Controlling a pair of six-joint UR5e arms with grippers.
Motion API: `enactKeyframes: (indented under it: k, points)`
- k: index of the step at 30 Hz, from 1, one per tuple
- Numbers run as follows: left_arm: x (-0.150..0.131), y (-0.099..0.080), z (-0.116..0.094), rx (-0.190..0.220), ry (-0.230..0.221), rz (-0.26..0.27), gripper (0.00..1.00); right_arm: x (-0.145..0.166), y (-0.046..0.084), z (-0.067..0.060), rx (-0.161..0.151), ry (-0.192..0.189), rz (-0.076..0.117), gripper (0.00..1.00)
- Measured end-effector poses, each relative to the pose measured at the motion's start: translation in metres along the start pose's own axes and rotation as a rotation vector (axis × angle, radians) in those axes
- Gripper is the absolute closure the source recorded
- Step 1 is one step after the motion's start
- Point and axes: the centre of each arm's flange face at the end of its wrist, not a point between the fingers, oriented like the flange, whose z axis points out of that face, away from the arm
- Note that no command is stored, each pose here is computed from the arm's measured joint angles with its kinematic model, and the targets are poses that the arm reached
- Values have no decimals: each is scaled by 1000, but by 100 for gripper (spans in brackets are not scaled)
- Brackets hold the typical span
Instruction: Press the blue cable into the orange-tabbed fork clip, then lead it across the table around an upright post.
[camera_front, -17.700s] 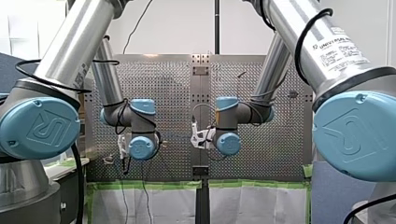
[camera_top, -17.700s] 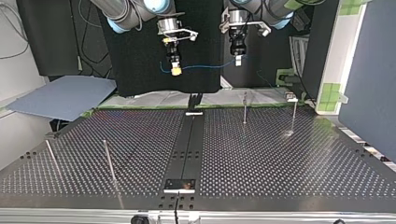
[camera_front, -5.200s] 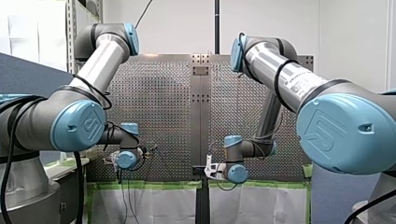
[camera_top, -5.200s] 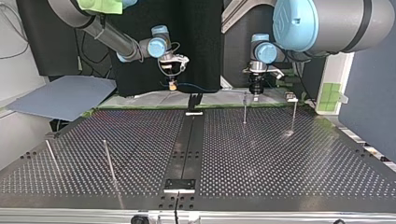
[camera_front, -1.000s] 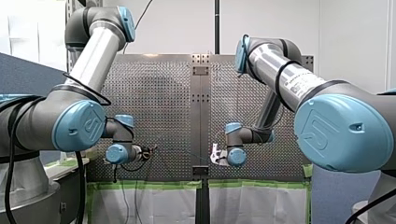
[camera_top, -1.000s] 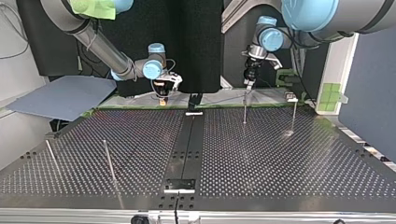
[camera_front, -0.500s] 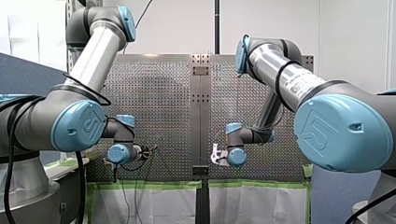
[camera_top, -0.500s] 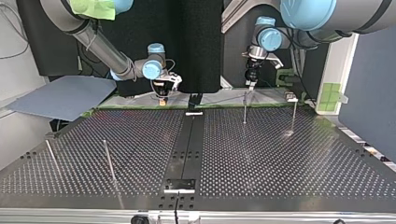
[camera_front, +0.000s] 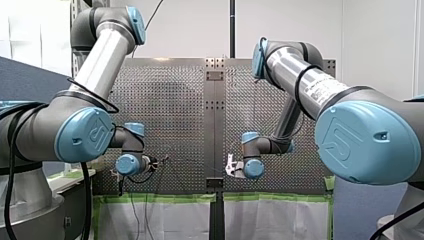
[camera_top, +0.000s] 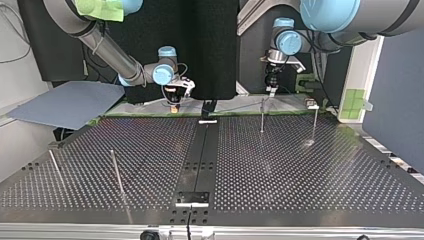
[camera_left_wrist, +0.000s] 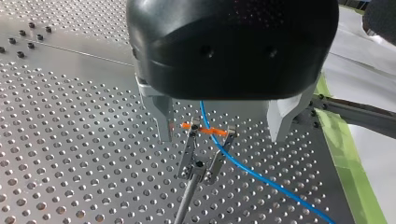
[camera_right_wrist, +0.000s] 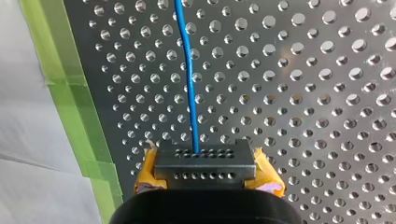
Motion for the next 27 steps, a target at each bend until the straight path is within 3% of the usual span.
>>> enactKeyframes:
  k: [8, 17, 20, 27]
  points:
    - [0, -1, 0, 2, 2, 2, 0, -1, 0, 0, 0, -2, -3, 100]
    - [2, -17, 2, 76, 48, -42, 0, -1, -1, 0, 2, 0, -8, 100]
    - [0, -25, 5, 94, 45, -53, 0, -1, -1, 0, 2, 1, -8, 100]
    - [-8, -44, 15, 93, 10, -79, 0, -1, -2, 0, 3, 2, -8, 100]
